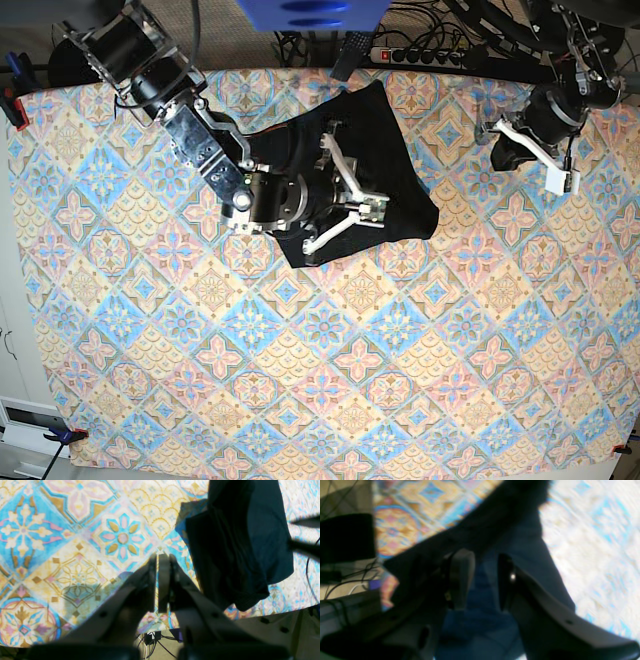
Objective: Fold the T-shirt properly
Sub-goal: 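Grasp the folded bundle with both grippers and flatten it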
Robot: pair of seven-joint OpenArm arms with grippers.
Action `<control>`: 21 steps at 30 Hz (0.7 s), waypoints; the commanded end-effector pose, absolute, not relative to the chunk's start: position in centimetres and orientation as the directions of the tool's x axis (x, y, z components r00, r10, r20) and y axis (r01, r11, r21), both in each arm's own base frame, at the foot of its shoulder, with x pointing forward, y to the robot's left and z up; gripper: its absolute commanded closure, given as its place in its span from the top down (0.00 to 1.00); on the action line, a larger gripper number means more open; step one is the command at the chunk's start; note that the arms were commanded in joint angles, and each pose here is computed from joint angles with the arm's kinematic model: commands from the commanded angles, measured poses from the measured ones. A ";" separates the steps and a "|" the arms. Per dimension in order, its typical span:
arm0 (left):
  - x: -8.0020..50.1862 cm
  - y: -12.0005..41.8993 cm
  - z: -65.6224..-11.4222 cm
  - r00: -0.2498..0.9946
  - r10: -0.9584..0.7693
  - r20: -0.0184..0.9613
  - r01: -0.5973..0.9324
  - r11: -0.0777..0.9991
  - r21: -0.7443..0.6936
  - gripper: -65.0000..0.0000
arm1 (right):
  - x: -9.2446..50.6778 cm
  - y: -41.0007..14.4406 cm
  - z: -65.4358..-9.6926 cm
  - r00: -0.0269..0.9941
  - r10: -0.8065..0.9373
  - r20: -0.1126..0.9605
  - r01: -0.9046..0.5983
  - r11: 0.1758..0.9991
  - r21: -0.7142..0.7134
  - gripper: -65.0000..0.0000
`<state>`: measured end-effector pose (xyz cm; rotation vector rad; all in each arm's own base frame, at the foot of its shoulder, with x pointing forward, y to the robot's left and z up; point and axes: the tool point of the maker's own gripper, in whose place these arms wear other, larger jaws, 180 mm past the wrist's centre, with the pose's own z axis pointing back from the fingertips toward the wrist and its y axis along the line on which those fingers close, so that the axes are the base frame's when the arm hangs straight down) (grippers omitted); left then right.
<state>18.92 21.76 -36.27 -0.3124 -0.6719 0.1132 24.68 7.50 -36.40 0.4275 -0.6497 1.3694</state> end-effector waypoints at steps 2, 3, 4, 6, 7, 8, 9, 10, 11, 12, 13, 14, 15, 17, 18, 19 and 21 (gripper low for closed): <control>19.3 21.8 -35.5 0.759 0.200 0.619 0.013 0.947 -0.321 0.02 | 26.5 6.9 -35.6 0.088 0.742 0.665 -0.971 0.214 -0.109 0.29; 19.3 21.8 -35.5 0.759 0.200 0.619 0.013 0.947 -0.321 0.02 | 26.8 6.5 -36.1 0.101 0.750 0.653 -0.968 0.225 -0.109 0.29; 19.3 21.8 -35.5 0.759 0.200 0.619 0.013 0.947 -0.321 0.02 | 27.0 6.0 -36.8 0.110 0.767 0.632 -0.967 0.230 -0.112 0.29; 19.3 21.7 -35.5 0.759 0.201 0.619 0.012 0.947 -0.322 0.02 | 27.3 5.1 -38.2 0.122 0.800 0.588 -0.964 0.237 -0.122 0.29; 19.3 21.7 -35.5 0.759 0.201 0.619 0.012 0.947 -0.322 0.02 | 27.5 4.7 -38.9 0.126 0.814 0.567 -0.962 0.240 -0.130 0.29; 19.3 21.7 -35.5 0.759 0.201 0.619 0.012 0.947 -0.322 0.02 | 27.5 4.3 -39.7 0.133 0.822 0.553 -0.961 0.243 -0.130 0.29; 19.3 21.7 -35.5 0.759 0.201 0.619 0.012 0.947 -0.322 0.02 | 27.6 4.1 -40.3 0.141 0.827 0.545 -0.961 0.247 -0.126 0.29; 19.4 21.7 -35.4 0.757 0.201 0.621 0.014 0.946 -0.323 0.02 | 27.5 4.0 -40.9 0.149 0.829 0.539 -0.961 0.249 -0.117 0.28; 19.4 21.7 -35.4 0.757 0.201 0.621 0.014 0.946 -0.323 0.02 | 27.3 4.3 -41.4 0.156 0.827 0.541 -0.963 0.249 -0.103 0.26; 19.4 21.7 -35.4 0.757 0.201 0.621 0.014 0.946 -0.323 0.02 | 26.9 4.6 -41.9 0.158 0.829 0.536 -0.966 0.242 -0.088 0.24; 19.4 21.7 -35.4 0.757 0.201 0.621 0.014 0.946 -0.323 0.02 | 26.4 4.8 -42.4 0.154 0.835 0.529 -0.971 0.228 -0.077 0.22; 19.4 21.7 -35.4 0.757 0.201 0.621 0.014 0.946 -0.323 0.02 | 25.8 5.1 -42.7 0.138 0.843 0.520 -0.976 0.205 -0.072 0.20; 19.4 21.7 -35.4 0.757 0.201 0.621 0.014 0.946 -0.323 0.02 | 25.3 5.5 -42.8 0.121 0.847 0.517 -0.980 0.184 -0.071 0.19; 19.5 21.7 -35.4 0.756 0.202 0.623 0.014 0.946 -0.324 0.02 | 23.8 6.4 -43.3 0.074 0.862 0.502 -0.990 0.123 -0.063 0.19; 19.5 21.7 -35.4 0.756 0.202 0.623 0.014 0.946 -0.324 0.02 | 23.0 6.8 -43.5 0.052 0.866 0.497 -0.994 0.094 -0.059 0.19; 19.5 21.7 -35.4 0.756 0.202 0.623 0.014 0.946 -0.324 0.02 | 22.2 7.3 -43.6 0.023 0.869 0.494 -0.996 0.060 -0.059 0.19; 19.5 21.7 -35.4 0.756 0.202 0.623 0.014 0.946 -0.324 0.02 | 20.3 8.8 -43.2 -0.054 0.863 0.503 -0.997 -0.023 -0.069 0.19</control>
